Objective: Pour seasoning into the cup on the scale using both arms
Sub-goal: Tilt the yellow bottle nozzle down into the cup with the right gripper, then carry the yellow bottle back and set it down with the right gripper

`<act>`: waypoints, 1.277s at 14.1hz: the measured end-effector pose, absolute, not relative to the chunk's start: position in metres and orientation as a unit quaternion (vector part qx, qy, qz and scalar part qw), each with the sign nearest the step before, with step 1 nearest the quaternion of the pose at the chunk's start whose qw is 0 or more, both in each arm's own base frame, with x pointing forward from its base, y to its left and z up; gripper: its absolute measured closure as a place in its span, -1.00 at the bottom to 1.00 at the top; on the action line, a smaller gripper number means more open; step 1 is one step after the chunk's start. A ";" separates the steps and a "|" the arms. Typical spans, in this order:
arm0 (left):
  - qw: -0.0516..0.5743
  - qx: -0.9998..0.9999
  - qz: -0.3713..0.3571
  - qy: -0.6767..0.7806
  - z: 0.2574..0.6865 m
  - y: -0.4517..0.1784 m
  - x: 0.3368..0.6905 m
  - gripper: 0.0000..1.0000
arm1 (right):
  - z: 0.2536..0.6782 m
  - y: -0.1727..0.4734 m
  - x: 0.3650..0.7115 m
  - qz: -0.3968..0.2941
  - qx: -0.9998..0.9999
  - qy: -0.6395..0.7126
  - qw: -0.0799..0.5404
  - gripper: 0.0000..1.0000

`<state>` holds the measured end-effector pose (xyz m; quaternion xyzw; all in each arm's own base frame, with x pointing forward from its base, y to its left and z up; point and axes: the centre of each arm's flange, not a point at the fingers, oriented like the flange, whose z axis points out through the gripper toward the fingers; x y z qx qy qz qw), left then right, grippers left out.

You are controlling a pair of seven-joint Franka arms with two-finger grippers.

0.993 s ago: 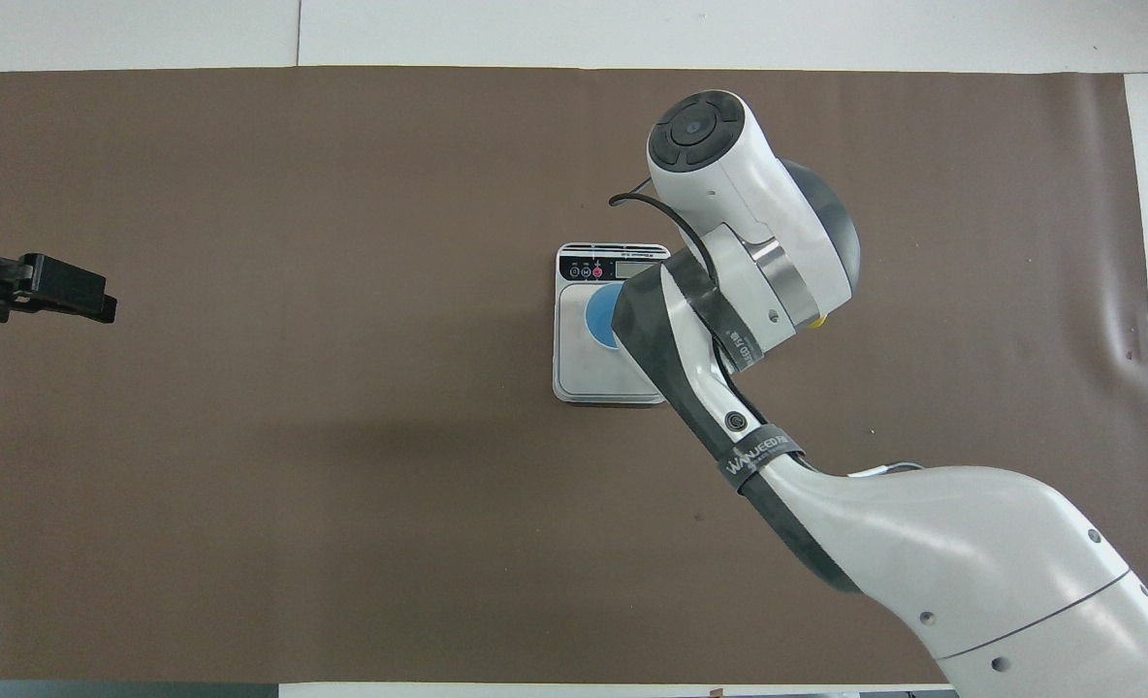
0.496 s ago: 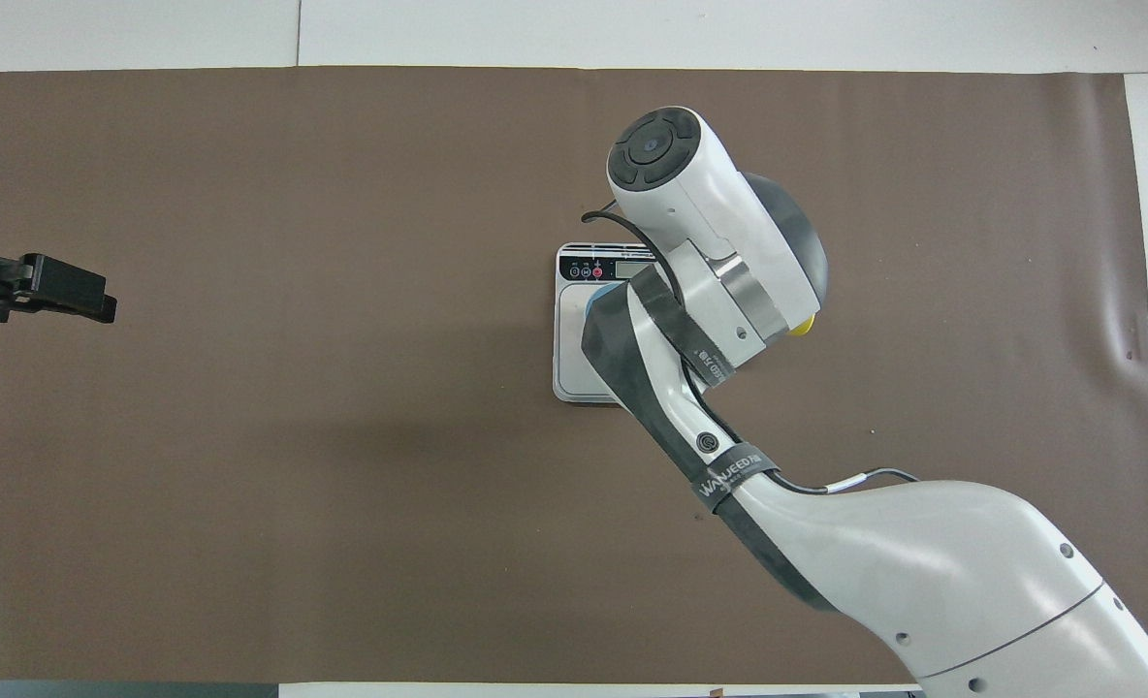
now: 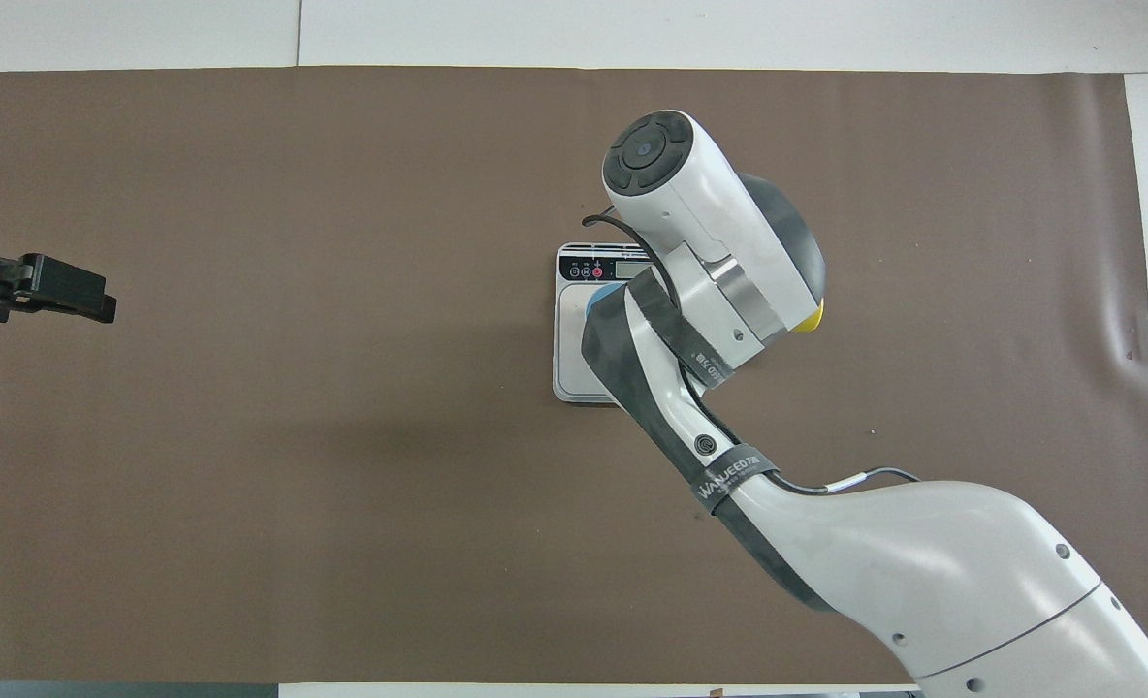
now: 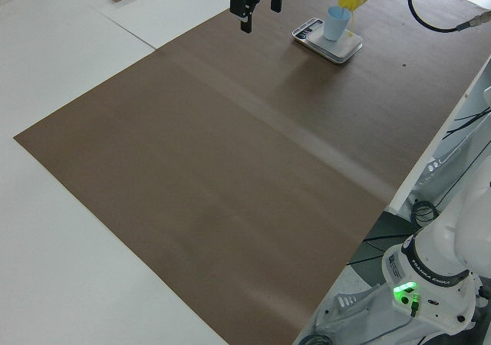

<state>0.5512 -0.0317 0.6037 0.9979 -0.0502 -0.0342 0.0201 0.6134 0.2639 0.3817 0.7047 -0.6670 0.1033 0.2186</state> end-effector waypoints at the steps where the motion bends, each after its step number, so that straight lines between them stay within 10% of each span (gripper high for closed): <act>1: 0.020 0.998 -0.034 -0.050 0.604 -0.032 0.551 -1.00 | 0.383 0.263 0.613 0.102 0.707 -0.665 0.220 0.05; 11: 0.020 0.998 -0.034 -0.050 0.604 -0.032 0.551 -1.00 | 0.522 0.016 0.603 -0.123 0.765 -0.632 0.018 0.05; 18: 0.020 0.998 -0.034 -0.050 0.604 -0.032 0.551 -1.00 | 0.482 -0.196 0.533 -0.242 0.670 -0.654 -0.255 0.05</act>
